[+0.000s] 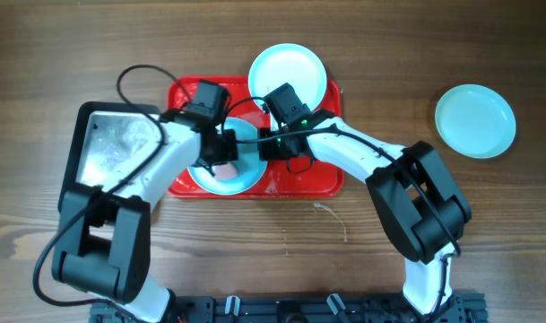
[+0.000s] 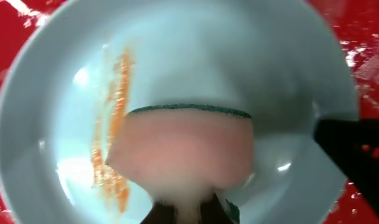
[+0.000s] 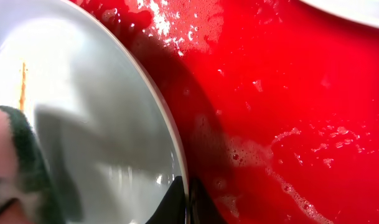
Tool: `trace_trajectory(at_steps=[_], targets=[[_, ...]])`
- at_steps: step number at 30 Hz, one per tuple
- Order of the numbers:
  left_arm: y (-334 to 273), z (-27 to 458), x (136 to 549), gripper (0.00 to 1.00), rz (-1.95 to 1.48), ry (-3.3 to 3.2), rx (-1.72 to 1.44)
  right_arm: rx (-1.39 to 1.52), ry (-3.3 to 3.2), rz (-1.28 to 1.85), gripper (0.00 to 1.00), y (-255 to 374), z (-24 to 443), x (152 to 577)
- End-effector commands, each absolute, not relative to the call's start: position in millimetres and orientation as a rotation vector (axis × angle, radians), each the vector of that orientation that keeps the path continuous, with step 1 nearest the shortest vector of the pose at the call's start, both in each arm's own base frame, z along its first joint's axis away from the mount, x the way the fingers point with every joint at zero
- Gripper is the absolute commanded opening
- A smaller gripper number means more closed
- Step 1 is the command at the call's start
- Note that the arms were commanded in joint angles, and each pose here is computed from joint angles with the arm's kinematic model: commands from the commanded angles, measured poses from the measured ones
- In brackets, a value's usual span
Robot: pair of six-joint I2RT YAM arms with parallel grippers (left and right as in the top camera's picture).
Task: Clean dirty plates on tray and stack at the side
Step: 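Tilt the plate with the right gripper and scrub it with the left sponge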
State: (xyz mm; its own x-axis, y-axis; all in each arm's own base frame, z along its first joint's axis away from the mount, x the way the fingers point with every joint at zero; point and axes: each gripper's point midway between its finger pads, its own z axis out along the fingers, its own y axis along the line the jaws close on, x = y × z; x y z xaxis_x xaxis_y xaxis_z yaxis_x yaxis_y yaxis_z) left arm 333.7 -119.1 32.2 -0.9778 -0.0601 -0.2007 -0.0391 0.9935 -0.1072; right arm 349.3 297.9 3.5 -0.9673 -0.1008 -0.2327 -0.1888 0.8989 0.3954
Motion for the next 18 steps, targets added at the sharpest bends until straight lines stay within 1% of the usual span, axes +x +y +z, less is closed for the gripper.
trace_trajectory(at_steps=[1,3,9,11,16,18], targets=[[-112.8,17.7,337.4,0.04,-0.003,2.917,-0.122,-0.250,2.900,0.621,0.04,299.5,-8.7,342.0],[-109.2,6.9,338.1,0.04,0.009,2.932,-0.188,-0.250,2.902,0.620,0.04,299.2,-8.9,341.6],[-89.2,-16.0,333.2,0.04,-0.020,2.972,-0.581,-0.250,2.904,0.619,0.04,299.0,-9.0,341.2],[-79.5,-17.1,323.3,0.04,-0.067,2.990,-0.809,-0.249,2.906,0.618,0.04,298.8,-9.2,341.0],[-72.9,-13.5,293.5,0.04,-0.228,3.128,-0.989,-0.249,2.906,0.618,0.04,298.8,-9.1,341.0],[-71.7,-10.4,284.1,0.04,-0.278,3.185,-0.969,-0.248,2.906,0.618,0.04,298.8,-9.1,341.0]])
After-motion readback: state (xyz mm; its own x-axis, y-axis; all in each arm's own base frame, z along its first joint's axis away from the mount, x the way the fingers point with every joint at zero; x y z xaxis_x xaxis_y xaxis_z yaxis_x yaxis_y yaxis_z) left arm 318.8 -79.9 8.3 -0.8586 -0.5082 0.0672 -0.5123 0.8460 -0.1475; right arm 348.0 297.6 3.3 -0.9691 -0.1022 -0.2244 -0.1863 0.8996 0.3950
